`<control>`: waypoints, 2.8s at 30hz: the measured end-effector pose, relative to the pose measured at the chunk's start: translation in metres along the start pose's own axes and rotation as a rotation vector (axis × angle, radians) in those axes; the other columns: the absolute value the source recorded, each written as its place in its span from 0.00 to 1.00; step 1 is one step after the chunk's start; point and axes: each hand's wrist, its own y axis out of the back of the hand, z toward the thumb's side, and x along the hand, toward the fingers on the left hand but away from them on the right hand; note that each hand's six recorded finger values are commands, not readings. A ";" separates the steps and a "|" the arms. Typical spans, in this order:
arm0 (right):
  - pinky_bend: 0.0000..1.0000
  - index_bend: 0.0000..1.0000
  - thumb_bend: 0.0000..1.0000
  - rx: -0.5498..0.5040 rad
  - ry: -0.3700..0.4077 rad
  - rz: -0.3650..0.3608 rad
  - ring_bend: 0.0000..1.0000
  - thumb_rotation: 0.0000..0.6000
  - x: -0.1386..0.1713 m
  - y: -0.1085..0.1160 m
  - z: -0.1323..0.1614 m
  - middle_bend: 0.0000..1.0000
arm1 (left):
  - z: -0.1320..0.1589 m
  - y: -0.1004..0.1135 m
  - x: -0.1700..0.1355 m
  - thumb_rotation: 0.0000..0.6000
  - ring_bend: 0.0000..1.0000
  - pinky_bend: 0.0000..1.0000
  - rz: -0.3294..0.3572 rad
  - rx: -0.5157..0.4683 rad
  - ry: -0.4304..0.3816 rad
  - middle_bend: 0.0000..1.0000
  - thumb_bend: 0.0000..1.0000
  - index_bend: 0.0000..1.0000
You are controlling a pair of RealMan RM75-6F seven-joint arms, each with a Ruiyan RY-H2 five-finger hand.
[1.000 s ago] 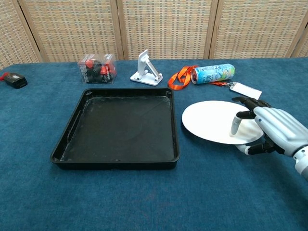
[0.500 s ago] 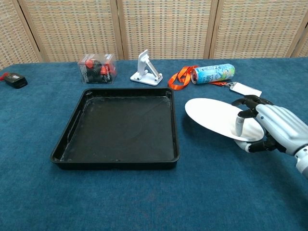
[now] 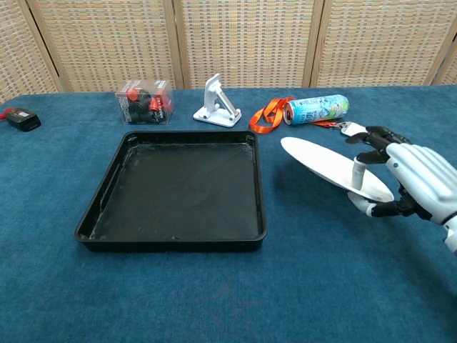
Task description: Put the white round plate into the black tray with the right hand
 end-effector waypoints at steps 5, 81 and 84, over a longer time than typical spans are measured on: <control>0.15 0.66 0.57 -0.013 0.034 -0.072 0.04 1.00 0.001 0.010 0.002 0.26 | 0.000 0.000 0.000 1.00 0.00 0.00 0.001 0.000 -0.001 0.00 0.00 0.00; 0.14 0.67 0.56 -0.124 0.413 0.049 0.09 1.00 -0.093 -0.041 0.217 0.27 | -0.020 -0.018 0.012 1.00 0.00 0.00 -0.086 -0.096 0.051 0.00 0.00 0.00; 0.12 0.64 0.49 -0.129 0.415 0.061 0.08 1.00 -0.095 -0.043 0.221 0.25 | -0.022 -0.019 0.013 1.00 0.00 0.00 -0.090 -0.097 0.056 0.00 0.00 0.00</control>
